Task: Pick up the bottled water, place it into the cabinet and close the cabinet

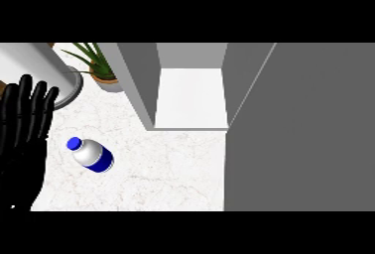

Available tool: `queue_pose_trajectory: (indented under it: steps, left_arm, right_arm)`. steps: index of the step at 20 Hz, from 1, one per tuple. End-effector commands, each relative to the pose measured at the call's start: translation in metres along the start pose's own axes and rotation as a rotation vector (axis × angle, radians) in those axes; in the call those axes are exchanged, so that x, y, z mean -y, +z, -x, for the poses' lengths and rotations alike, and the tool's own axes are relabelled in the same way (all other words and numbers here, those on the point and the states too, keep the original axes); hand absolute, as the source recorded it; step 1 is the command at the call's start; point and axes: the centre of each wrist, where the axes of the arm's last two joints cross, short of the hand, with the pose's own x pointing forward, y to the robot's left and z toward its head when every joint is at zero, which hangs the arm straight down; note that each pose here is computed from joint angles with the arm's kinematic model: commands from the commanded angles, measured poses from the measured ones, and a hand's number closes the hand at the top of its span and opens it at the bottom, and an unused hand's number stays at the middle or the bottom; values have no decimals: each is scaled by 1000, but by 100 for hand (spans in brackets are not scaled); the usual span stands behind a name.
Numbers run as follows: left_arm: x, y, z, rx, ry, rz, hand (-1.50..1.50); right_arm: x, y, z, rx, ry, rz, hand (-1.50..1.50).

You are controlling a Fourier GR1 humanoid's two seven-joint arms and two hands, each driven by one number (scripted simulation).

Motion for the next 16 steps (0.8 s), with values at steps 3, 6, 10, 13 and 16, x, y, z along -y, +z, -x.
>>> queue_pose_trajectory:
  steps: [3,6,10,13,16]
  left_arm:
    - [-35,2,-2,-49,-40,-169,-150]
    - [-71,-7,21,-130,-87,-336,-150]
    - [-49,0,19,-302,126,-379,-150]
    - [-55,3,10,-323,114,-395,-150]
    - [-66,17,-17,-351,109,-400,-150]
  right_arm:
    - [0,19,-12,12,-7,-1,-150]
    - [13,32,-26,47,-35,9,-150]
    - [-12,47,-30,-69,-220,-266,-150]
    - [-18,64,-51,-67,-236,-256,-150]
    - [-14,76,-82,-66,-225,-269,-150]
